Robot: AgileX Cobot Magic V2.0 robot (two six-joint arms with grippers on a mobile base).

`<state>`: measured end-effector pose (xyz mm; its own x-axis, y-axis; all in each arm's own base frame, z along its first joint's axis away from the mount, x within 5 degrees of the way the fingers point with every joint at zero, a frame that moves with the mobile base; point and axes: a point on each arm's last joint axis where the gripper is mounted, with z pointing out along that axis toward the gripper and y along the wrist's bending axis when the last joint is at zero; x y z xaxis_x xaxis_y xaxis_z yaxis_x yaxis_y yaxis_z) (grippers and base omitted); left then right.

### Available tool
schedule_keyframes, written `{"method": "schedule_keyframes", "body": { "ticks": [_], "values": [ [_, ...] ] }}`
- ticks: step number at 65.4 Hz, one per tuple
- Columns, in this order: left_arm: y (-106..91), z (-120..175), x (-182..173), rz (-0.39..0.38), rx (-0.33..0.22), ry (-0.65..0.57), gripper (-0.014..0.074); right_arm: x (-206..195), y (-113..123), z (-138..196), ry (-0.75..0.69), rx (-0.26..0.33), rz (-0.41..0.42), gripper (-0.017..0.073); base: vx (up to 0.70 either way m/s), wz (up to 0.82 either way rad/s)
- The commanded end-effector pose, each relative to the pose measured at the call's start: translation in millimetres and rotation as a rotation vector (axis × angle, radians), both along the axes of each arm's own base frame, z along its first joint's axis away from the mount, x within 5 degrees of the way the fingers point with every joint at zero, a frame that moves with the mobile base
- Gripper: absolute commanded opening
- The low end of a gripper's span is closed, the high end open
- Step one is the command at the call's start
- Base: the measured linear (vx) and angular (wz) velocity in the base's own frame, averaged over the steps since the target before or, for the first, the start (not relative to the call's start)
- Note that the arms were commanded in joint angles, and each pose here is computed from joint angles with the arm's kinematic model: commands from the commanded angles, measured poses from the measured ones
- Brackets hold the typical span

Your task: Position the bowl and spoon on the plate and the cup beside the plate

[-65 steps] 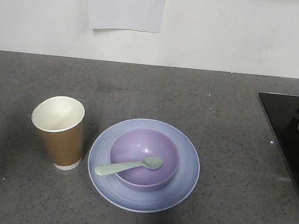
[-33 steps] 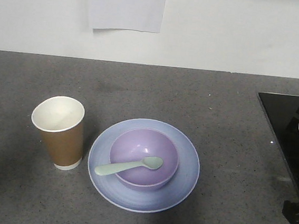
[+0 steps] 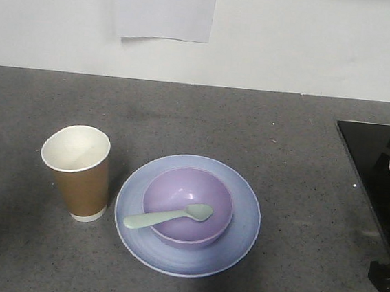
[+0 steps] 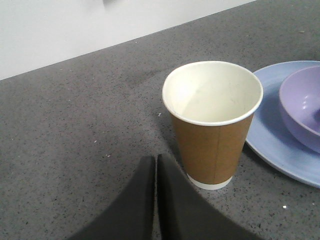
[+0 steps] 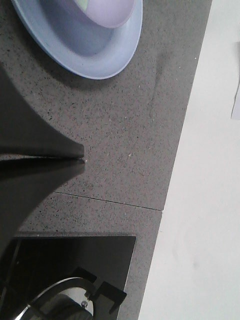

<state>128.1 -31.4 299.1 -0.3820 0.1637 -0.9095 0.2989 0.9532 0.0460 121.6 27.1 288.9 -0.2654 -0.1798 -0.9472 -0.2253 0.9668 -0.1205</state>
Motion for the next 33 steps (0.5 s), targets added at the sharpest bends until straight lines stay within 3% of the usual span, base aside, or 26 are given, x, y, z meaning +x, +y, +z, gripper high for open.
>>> {"method": "schedule_keyframes", "body": {
  "ticks": [1,17,23,33],
  "values": [
    [-0.3,14.0,2.1,0.011,-0.031,-0.085,-0.0008,1.5,2.2,15.7,-0.095,0.017,0.024,-0.0006,0.00,0.00],
    [-0.2,14.0,2.1,0.011,-0.030,-0.085,-0.0006,1.5,2.2,15.8,-0.098,0.007,0.027,-0.0006,0.00,0.00],
    [-1.1,14.2,1.5,0.022,-0.083,-0.071,-0.0006,1.5,2.2,15.8,-0.098,0.007,0.027,-0.0006,0.00,0.00],
    [1.2,2.3,-5.2,0.022,-0.053,-0.061,-0.0006,1.5,2.3,15.8,-0.098,0.007,0.027,-0.0006,0.00,0.00]
  ]
}}
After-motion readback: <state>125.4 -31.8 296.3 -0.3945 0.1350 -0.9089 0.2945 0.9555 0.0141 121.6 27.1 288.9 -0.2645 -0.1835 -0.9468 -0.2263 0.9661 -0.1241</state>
